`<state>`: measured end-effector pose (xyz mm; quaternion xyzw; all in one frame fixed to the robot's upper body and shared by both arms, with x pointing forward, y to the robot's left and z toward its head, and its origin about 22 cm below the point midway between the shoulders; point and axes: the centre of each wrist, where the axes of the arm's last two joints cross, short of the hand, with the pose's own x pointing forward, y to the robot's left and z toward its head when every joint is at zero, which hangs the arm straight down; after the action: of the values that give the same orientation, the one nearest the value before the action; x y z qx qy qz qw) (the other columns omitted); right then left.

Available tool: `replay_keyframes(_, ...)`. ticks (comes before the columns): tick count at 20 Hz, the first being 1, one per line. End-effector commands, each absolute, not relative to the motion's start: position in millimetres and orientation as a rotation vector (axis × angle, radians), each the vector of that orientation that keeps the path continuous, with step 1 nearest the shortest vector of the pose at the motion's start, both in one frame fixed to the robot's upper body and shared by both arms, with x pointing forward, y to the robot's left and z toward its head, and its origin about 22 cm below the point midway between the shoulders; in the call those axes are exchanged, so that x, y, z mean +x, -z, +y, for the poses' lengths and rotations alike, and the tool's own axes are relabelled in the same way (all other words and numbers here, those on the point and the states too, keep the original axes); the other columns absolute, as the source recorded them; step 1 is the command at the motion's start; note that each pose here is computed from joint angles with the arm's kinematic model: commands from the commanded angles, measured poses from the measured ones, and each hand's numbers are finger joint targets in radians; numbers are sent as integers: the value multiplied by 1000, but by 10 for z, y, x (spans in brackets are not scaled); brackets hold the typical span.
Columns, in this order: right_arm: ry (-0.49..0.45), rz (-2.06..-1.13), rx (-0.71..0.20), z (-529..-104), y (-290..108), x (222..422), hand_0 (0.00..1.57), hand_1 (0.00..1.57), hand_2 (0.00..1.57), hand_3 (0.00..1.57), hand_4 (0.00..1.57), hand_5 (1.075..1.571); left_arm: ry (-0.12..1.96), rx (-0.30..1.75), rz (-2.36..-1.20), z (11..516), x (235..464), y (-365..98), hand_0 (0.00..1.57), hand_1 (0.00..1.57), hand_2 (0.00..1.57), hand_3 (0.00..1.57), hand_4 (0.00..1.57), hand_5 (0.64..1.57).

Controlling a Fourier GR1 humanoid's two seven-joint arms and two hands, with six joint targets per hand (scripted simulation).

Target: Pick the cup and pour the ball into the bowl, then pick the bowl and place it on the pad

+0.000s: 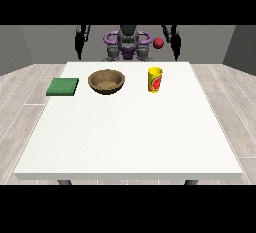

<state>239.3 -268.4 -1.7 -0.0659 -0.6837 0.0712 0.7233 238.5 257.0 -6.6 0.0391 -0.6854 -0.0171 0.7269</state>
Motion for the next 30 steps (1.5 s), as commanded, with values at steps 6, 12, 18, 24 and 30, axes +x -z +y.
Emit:
replay_keyframes(6,-167,-1525,-174,-2794,-312,2418,0,0,0,0,0,1568,94,111,-1561,2657,2447,-323,0,0,0,0,0,1524)
replay_keyframes(12,103,-1617,-108,-2818,-84,2354,0,0,0,0,0,1566,-71,-251,-1641,1828,2042,-311,0,0,0,0,0,1521)
replay_keyframes(18,65,-1724,-40,-2728,-222,2513,0,0,0,0,0,1566,45,-146,-1818,1957,2233,-580,0,0,0,0,0,1453)
replay_keyframes(24,4,-1865,50,-2666,-362,2750,0,0,0,0,0,1566,55,-20,-1981,2294,2743,-655,0,0,0,0,0,1335)
replay_keyframes(30,-40,-1937,18,-2929,-418,2903,0,0,0,0,0,1560,62,84,-2010,2628,3044,-712,0,0,0,0,0,1255)
